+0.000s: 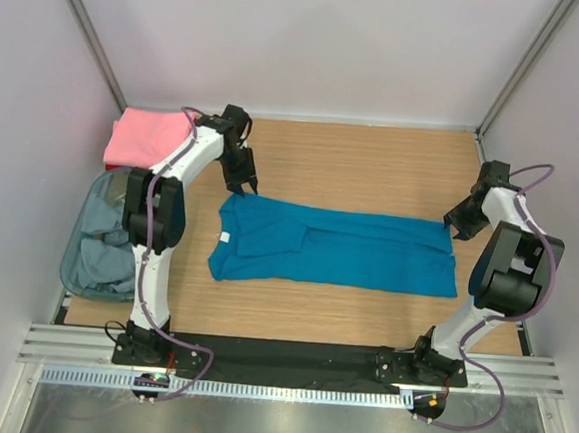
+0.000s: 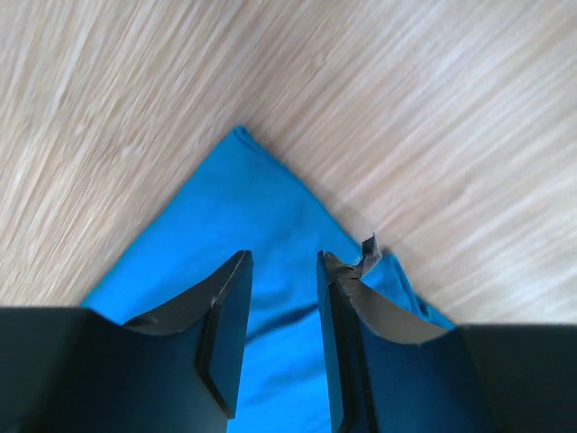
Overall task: Fold and stack the t-shirts
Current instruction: Fold the tshirt
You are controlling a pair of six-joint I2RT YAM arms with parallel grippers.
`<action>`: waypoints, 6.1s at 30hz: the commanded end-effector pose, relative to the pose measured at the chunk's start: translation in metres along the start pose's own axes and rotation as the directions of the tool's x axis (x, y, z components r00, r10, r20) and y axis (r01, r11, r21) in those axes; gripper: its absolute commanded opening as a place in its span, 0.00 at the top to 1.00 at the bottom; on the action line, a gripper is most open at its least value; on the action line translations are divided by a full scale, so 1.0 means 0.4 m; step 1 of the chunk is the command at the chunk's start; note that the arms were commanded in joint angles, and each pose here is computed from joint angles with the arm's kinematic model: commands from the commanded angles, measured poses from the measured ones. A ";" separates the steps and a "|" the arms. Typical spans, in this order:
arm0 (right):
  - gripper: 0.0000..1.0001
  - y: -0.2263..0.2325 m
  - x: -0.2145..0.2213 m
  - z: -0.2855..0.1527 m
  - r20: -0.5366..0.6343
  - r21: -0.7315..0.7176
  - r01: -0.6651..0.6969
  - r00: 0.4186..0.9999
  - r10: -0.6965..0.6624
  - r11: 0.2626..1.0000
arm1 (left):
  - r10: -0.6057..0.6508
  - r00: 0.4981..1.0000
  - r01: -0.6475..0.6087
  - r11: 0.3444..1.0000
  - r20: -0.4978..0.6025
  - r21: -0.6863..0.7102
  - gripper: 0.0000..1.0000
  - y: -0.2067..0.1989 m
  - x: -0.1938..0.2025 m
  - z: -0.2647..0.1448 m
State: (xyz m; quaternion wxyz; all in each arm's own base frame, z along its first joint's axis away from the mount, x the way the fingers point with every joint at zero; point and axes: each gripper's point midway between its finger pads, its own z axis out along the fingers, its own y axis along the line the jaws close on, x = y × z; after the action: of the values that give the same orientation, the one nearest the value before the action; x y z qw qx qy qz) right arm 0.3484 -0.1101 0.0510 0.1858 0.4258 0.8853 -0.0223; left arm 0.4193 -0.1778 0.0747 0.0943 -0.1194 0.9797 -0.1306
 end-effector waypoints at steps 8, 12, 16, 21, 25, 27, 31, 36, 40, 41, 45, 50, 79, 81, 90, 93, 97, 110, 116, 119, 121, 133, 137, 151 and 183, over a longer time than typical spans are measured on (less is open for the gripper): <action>0.59 0.026 0.073 -0.072 -0.053 -0.106 -0.014 0.999 0.008 0.994 | 0.154 0.972 -0.138 0.986 -0.178 0.098 0.60 0.012 0.276 -0.100; 0.59 0.037 0.103 -0.048 -0.083 -0.141 -0.022 0.996 0.011 0.990 | 0.218 0.958 -0.179 0.963 -0.189 0.203 0.59 0.001 0.349 -0.096; 0.59 0.031 0.130 -0.015 -0.097 -0.140 -0.008 0.995 -0.005 0.990 | 0.232 0.947 -0.200 0.967 -0.223 0.160 0.58 0.018 0.394 -0.068; 0.60 -0.010 0.143 0.031 -0.100 -0.059 0.013 0.995 -0.019 0.998 | 0.172 0.937 -0.189 0.982 -0.303 -0.028 0.58 0.121 0.435 -0.016; 0.60 -0.044 0.135 0.045 -0.070 0.010 0.036 0.997 -0.036 0.999 | 0.138 0.941 -0.189 0.972 -0.310 -0.140 0.59 0.185 0.440 -0.006; 0.60 -0.046 0.135 0.047 -0.072 0.011 0.040 0.997 -0.039 0.999 | 0.127 0.941 -0.185 0.969 -0.315 -0.162 0.60 0.200 0.433 -0.005; 0.61 -0.041 0.137 0.044 -0.078 0.002 0.044 0.996 -0.043 0.999 | 0.121 0.948 -0.180 0.967 -0.293 -0.182 0.62 0.202 0.400 -0.019; 0.60 -0.009 0.111 -0.007 -0.080 -0.044 0.041 0.996 -0.044 0.998 | 0.168 0.964 -0.195 0.973 -0.205 -0.122 0.61 0.143 0.338 -0.097; 0.57 0.021 0.099 -0.076 -0.087 -0.096 0.038 0.995 -0.046 0.995 | 0.193 0.968 -0.210 0.972 -0.158 -0.102 0.58 0.137 0.330 -0.127; 0.56 0.027 0.094 -0.089 -0.083 -0.105 0.037 0.995 -0.046 0.994 | 0.194 0.967 -0.212 0.972 -0.165 -0.099 0.58 0.139 0.336 -0.120; 0.52 0.053 0.118 -0.155 -0.085 -0.160 0.045 0.995 -0.059 0.986 | 0.178 0.963 -0.197 0.977 -0.204 -0.077 0.59 0.155 0.380 -0.093; 0.50 0.039 0.177 -0.176 -0.135 -0.173 0.013 0.990 -0.037 0.985 | 0.147 0.965 -0.172 0.980 -0.218 -0.100 0.61 0.190 0.417 -0.062; 0.50 0.177 0.321 -0.209 -0.122 -0.321 0.201 0.960 -0.251 0.926 | 0.074 0.995 -0.066 0.991 -0.067 0.118 0.61 0.057 0.268 -0.062; 0.50 0.232 0.360 -0.221 -0.114 -0.371 0.242 0.946 -0.303 0.896 | 0.064 0.996 -0.054 0.988 -0.063 0.146 0.59 0.046 0.265 -0.047; 0.50 0.427 0.537 -0.250 -0.098 -0.503 0.380 0.868 -0.488 0.776 | 0.040 0.994 -0.030 0.995 -0.106 0.098 0.58 0.066 0.249 0.007; 0.50 0.491 0.599 -0.249 -0.100 -0.548 0.395 0.844 -0.527 0.737 | 0.033 0.992 -0.022 0.996 -0.122 0.088 0.59 0.072 0.253 0.019; 0.50 0.563 0.668 -0.260 -0.072 -0.577 0.459 0.795 -0.602 0.676 | 0.020 0.994 -0.011 0.996 -0.109 0.088 0.58 0.063 0.239 0.021; 0.50 0.591 0.788 -0.206 -0.101 -0.554 0.523 0.730 -0.676 0.648 | -0.002 0.994 0.009 0.998 -0.111 0.058 0.87 0.071 0.244 -0.006; 0.51 0.561 0.836 -0.213 -0.112 -0.539 0.564 0.689 -0.716 0.626 | -0.007 0.991 0.016 0.998 -0.135 0.061 1.00 0.074 0.262 -0.011; 0.53 0.544 0.850 -0.205 -0.130 -0.514 0.568 0.689 -0.713 0.642 | -0.035 0.988 0.046 0.997 -0.149 0.067 1.00 0.078 0.281 -0.002; 0.55 0.537 0.850 -0.197 -0.131 -0.500 0.568 0.697 -0.705 0.654 | -0.037 0.988 0.049 0.996 -0.151 0.074 1.00 0.074 0.282 -0.004; 0.95 0.540 0.827 -0.204 -0.103 -0.459 0.585 0.712 -0.694 0.668 | -0.025 0.992 0.028 0.999 -0.126 0.023 1.00 0.082 0.260 -0.046; 0.99 0.541 0.815 -0.229 -0.088 -0.470 0.582 0.718 -0.691 0.664 | -0.051 0.993 0.050 0.999 -0.106 -0.012 1.00 0.086 0.249 -0.076; 0.99 0.535 0.781 -0.319 -0.033 -0.516 0.566 0.737 -0.676 0.643 | -0.096 0.987 0.096 0.995 -0.125 -0.006 1.00 0.078 0.276 -0.131; 0.92 0.426 0.809 -0.201 -0.081 -0.428 0.595 0.725 -0.684 0.680 | -0.097 0.958 0.073 0.992 -0.270 -0.100 0.87 0.130 0.411 -0.047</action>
State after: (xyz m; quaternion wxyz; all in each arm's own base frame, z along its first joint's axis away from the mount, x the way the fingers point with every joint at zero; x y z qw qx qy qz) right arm 0.2615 0.2561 0.0373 0.1248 0.0412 0.9812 0.1415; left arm 0.2389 -0.1687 0.0497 -0.0638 -0.1554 0.9788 -0.1170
